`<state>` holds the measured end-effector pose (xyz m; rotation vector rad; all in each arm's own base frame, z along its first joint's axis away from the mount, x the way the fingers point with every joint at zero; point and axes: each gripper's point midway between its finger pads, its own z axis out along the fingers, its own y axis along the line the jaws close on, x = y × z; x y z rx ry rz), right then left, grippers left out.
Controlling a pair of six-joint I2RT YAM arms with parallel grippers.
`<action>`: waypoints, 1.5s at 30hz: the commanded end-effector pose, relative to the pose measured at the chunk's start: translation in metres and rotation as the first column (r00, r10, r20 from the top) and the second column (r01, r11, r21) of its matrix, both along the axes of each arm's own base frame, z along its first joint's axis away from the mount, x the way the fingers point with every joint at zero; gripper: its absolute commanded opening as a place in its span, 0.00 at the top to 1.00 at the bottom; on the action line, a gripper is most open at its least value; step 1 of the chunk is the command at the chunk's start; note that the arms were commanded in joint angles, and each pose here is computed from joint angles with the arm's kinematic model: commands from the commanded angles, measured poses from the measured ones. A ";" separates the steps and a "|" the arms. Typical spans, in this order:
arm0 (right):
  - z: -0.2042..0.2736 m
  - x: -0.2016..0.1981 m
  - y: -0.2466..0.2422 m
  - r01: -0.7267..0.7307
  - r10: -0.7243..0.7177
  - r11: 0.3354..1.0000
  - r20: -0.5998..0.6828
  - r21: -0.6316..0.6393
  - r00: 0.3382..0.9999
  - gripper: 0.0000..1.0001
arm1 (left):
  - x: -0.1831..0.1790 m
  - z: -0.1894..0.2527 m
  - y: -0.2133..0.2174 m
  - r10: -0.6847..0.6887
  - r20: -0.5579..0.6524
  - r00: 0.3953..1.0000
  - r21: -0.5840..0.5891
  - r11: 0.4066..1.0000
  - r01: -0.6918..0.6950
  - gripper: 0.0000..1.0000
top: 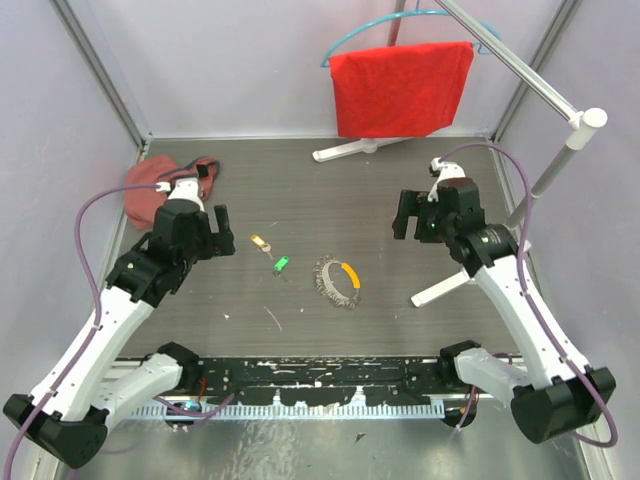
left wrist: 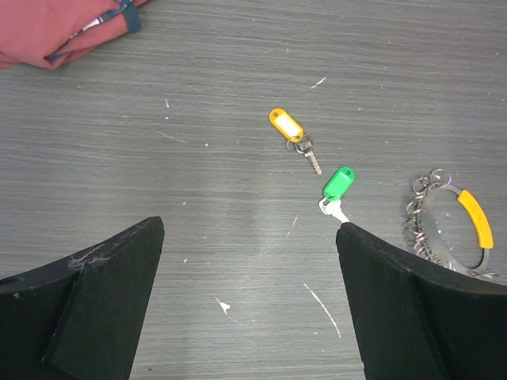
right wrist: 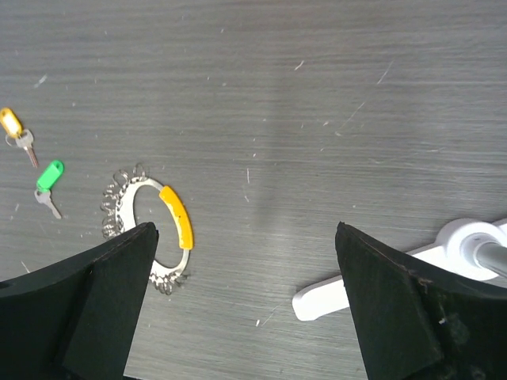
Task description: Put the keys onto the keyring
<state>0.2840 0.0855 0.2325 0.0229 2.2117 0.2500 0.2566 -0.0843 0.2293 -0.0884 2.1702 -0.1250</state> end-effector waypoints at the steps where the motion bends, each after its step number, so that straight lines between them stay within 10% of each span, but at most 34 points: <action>1: -0.001 0.018 0.025 -0.071 0.071 0.996 -0.002 0.051 0.997 0.01 | -0.002 0.005 0.008 -0.010 0.025 1.000 0.055 0.998 0.009 0.02; 22: -0.125 0.059 0.162 -0.235 0.254 0.965 -0.205 0.116 0.945 0.49 | -0.019 -0.007 0.023 -0.022 0.000 1.000 0.123 0.992 0.022 0.02; 45: -0.181 0.060 0.186 -0.265 0.307 0.949 -0.325 0.169 0.894 0.70 | -0.017 -0.012 0.018 -0.046 -0.024 0.999 0.123 0.991 0.049 0.02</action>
